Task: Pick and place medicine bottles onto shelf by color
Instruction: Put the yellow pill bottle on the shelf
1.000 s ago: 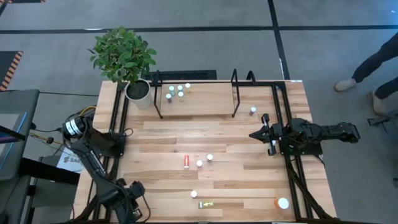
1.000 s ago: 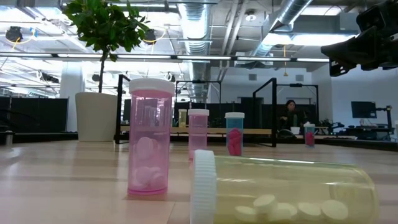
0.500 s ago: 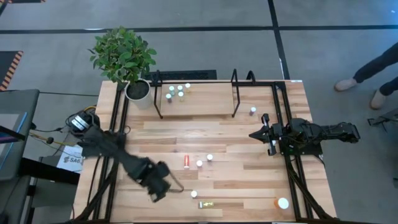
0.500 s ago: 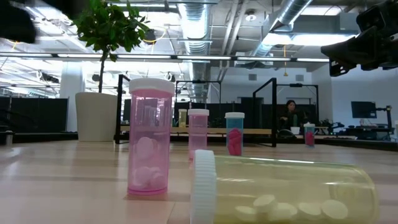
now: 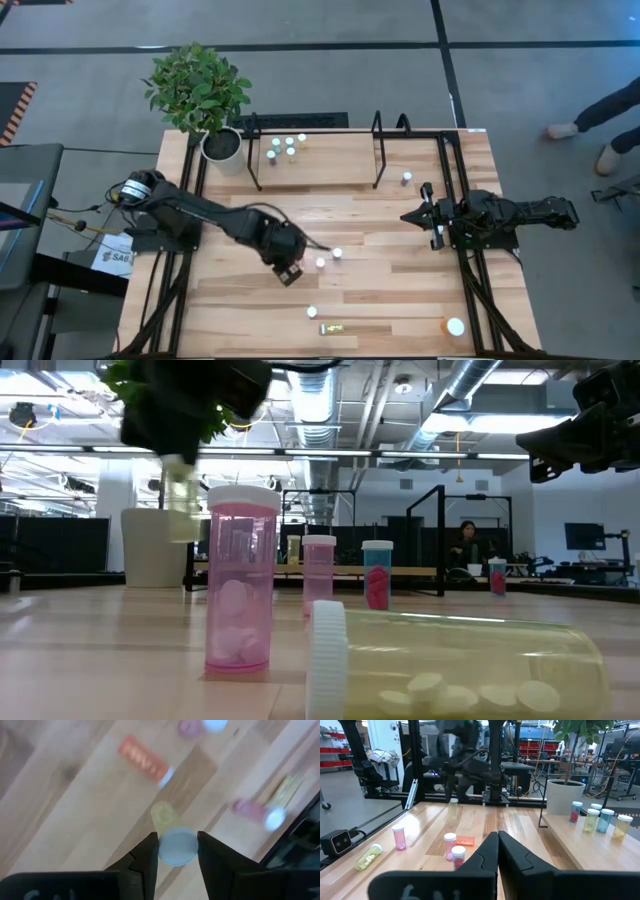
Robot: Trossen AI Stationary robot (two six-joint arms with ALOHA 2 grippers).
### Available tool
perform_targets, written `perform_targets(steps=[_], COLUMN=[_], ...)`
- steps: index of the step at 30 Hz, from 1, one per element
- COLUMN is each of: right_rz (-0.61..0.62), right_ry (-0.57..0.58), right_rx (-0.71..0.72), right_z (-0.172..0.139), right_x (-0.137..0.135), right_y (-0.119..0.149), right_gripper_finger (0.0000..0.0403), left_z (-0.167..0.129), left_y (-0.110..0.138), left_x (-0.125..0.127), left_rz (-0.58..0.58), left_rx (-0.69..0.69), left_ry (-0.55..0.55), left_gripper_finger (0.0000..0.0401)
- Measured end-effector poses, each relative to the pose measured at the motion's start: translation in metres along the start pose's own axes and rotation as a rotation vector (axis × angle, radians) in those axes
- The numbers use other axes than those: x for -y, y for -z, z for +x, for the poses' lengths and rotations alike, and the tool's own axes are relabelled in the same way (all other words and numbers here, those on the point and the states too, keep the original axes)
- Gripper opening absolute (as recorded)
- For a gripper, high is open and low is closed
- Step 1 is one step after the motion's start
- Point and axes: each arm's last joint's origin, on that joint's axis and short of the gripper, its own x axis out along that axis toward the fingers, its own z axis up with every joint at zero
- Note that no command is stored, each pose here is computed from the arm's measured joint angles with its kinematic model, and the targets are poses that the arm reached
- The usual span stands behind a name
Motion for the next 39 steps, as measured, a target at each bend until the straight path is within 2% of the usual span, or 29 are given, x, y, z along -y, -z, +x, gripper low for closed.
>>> perform_targets(steps=[6, 14, 18, 24, 29, 34, 39], right_rz=[0.000, 0.000, 0.000, 0.000, 0.000, 0.000, 0.000], right_ry=[0.000, 0.000, 0.000, 0.000, 0.000, 0.000, 0.000], right_rx=[0.000, 0.000, 0.000, 0.000, 0.001, 0.000, 0.000], right_z=[0.000, 0.000, 0.000, 0.000, 0.000, 0.000, 0.000], right_x=[0.000, 0.000, 0.000, 0.000, 0.000, 0.000, 0.000], right_y=[0.000, 0.000, 0.000, 0.000, 0.000, 0.000, 0.000], right_gripper_finger=[0.0026, 0.0026, 0.0026, 0.0026, 0.0026, 0.0026, 0.0026], left_z=[-0.004, -0.010, -0.016, -0.030, -0.038, -0.042, -0.054], left_y=[-0.027, -0.054, -0.073, -0.104, -0.114, -0.119, -0.129], left_x=[-0.008, -0.041, -0.070, -0.120, -0.151, -0.161, -0.158], left_rz=[-0.070, -0.114, -0.069, 0.017, 0.067, 0.113, 0.152], left_rx=[0.070, 0.055, 0.047, 0.064, 0.041, 0.054, 0.057], left_ry=[0.072, 0.019, -0.035, -0.057, -0.082, -0.083, -0.137], left_gripper_finger=[0.0105, 0.0105, 0.0105, 0.0105, 0.0105, 0.0105, 0.0105])
